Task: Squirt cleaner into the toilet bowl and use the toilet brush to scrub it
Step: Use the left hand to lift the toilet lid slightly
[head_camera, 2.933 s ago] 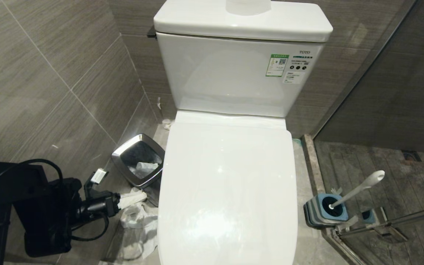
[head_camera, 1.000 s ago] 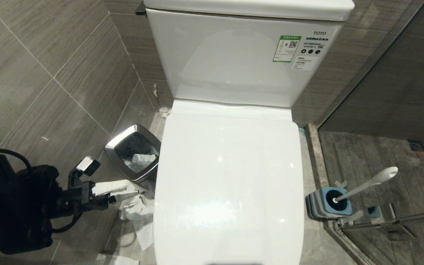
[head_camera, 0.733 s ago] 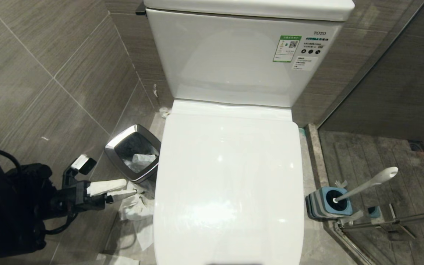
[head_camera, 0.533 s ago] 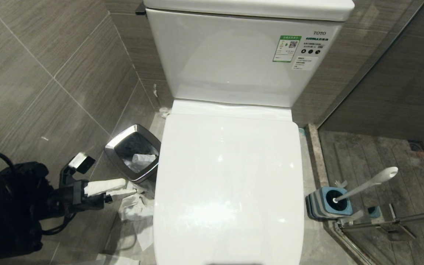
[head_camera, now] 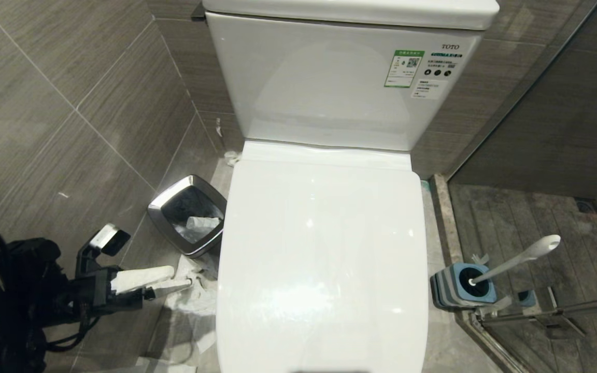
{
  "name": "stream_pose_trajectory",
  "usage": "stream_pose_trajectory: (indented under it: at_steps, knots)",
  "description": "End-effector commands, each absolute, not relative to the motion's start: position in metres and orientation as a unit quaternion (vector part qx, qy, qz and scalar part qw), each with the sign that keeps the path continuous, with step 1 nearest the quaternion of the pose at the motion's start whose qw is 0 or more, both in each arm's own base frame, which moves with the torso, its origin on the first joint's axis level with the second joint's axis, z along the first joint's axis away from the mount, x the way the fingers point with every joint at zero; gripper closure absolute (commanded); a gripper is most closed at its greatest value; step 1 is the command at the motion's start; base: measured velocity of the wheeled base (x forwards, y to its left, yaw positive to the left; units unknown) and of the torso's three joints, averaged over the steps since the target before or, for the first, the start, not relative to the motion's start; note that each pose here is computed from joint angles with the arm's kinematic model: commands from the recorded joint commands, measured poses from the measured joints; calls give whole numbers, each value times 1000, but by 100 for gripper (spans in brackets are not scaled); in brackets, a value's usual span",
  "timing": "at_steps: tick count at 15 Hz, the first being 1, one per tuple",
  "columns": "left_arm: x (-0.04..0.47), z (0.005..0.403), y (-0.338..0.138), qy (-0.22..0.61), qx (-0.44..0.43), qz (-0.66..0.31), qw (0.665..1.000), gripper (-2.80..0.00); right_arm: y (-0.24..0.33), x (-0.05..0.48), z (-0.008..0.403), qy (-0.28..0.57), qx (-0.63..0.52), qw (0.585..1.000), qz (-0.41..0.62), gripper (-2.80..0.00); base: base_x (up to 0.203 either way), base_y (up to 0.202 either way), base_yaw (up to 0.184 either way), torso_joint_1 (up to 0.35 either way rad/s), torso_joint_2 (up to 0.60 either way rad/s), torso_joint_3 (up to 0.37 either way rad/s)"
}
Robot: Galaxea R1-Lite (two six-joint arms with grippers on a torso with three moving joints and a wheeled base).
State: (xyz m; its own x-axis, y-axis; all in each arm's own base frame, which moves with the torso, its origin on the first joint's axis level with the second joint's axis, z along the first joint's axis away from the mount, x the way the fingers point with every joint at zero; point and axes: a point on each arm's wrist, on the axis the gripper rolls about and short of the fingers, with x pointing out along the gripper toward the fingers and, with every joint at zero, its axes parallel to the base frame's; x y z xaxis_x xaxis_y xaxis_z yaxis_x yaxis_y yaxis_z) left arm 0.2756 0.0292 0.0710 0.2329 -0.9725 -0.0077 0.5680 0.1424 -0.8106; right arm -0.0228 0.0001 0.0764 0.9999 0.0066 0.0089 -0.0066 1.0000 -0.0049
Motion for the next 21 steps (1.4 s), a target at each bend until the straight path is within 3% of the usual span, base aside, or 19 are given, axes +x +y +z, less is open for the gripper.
stream_pose_trajectory:
  at_steps: [1,9,17,21]
  knots:
    - [271,71,24,285,-349,-558,697,-280,0,-22,75,-2,-3,1000,3,0,0,0,0,0,0,0]
    - [248,63,19,260,-322,-544,730,-280,0,-22,75,-2,-3,1000,4,0,0,0,0,0,0,0]
    - [210,50,8,292,-342,-544,709,-280,0,-22,75,-2,-3,1000,4,0,0,0,0,0,0,0]
    - [210,33,7,275,-310,-541,732,-280,0,-22,75,-2,-3,1000,3,0,0,0,0,0,0,0]
